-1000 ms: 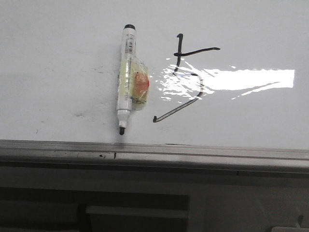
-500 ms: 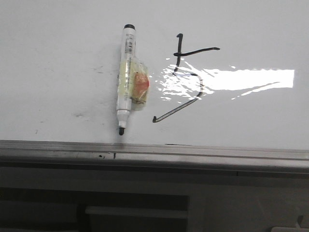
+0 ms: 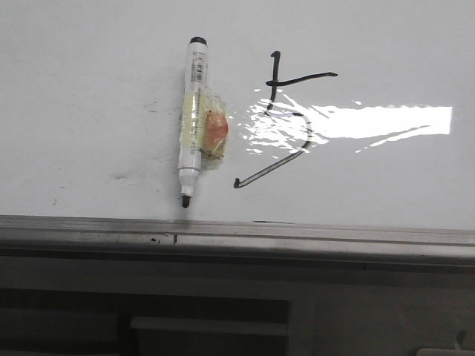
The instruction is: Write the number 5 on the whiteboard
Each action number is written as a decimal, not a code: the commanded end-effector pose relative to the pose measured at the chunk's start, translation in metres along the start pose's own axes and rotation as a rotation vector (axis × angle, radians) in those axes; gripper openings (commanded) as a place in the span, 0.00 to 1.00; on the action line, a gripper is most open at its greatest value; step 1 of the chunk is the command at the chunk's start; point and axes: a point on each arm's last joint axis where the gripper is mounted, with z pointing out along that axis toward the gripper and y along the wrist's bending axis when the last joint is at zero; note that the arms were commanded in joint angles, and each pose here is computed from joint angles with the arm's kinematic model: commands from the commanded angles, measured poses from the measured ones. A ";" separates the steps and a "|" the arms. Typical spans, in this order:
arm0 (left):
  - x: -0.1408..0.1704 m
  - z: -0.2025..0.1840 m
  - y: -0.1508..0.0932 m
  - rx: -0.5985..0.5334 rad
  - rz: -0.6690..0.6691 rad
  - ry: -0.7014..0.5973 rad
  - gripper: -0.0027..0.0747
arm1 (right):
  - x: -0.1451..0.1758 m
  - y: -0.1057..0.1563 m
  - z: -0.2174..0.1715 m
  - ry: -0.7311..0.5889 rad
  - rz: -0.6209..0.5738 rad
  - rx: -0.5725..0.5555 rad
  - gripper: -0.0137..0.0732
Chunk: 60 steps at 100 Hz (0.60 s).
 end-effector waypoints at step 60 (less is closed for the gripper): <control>0.002 0.000 0.001 0.000 -0.022 -0.049 0.01 | -0.004 -0.006 0.003 -0.017 -0.039 0.061 0.08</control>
